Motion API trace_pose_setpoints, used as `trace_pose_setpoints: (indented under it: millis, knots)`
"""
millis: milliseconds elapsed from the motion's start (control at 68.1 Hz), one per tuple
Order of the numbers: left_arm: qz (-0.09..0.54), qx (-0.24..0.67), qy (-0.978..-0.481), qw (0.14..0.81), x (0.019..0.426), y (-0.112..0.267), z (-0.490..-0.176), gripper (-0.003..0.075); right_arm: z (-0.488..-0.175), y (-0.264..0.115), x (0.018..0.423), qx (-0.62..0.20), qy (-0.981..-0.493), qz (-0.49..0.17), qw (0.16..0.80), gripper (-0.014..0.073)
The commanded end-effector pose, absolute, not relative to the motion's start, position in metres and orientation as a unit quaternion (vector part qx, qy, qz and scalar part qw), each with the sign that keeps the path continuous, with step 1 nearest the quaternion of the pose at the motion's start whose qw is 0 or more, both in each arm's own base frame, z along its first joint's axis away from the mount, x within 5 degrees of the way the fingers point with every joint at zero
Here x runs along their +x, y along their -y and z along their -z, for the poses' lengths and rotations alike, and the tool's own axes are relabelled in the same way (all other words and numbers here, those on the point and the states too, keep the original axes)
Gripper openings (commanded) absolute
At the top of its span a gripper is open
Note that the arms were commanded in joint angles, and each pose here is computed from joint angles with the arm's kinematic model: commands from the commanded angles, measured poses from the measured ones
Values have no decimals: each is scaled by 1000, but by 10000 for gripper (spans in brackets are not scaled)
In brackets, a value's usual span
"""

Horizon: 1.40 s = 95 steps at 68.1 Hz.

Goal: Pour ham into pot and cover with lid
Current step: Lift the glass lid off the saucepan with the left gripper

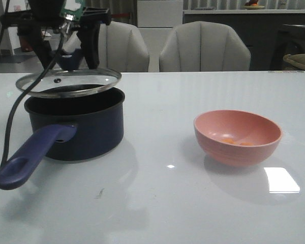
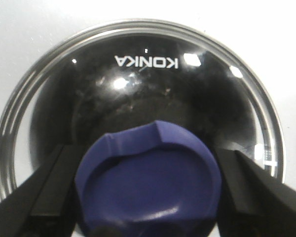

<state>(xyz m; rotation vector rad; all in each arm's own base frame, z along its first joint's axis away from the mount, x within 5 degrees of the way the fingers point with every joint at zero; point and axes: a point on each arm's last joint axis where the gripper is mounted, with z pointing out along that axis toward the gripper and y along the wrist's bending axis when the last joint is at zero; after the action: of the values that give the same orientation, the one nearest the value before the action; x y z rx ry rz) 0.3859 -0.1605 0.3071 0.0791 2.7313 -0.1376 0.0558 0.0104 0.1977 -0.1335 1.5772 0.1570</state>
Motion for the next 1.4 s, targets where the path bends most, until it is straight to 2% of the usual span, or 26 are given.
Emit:
trace_pose_setpoints:
  millis: [0, 176, 367, 558, 749, 1043, 1381]
  knots:
    - [54, 44, -957, 283, 368, 148, -364, 329, -208, -10, 54, -58, -667, -73, 739, 161]
    - [-30, 51, -954, 293, 357, 116, -383, 329, -208, -10, 54, -58, -667, -73, 739, 161]
    - [-36, 16, -956, 290, 351, 67, -383, 329, -208, -10, 54, -58, -667, -73, 739, 161]
    - [-1, -24, -958, 286, 343, 8, -349, 329, -208, -10, 54, -58, -667, -73, 739, 161]
    - [-13, -65, -961, 269, 336, -35, -299, 329, -208, -10, 54, -58, -667, -73, 739, 161]
    - [1, -74, -964, 255, 332, -37, -243, 329, -208, -10, 54, -58, -667, -73, 739, 161]
    - [14, -76, -975, 208, 343, -32, -210, 337, -208, -10, 54, -58, -667, -73, 739, 161]
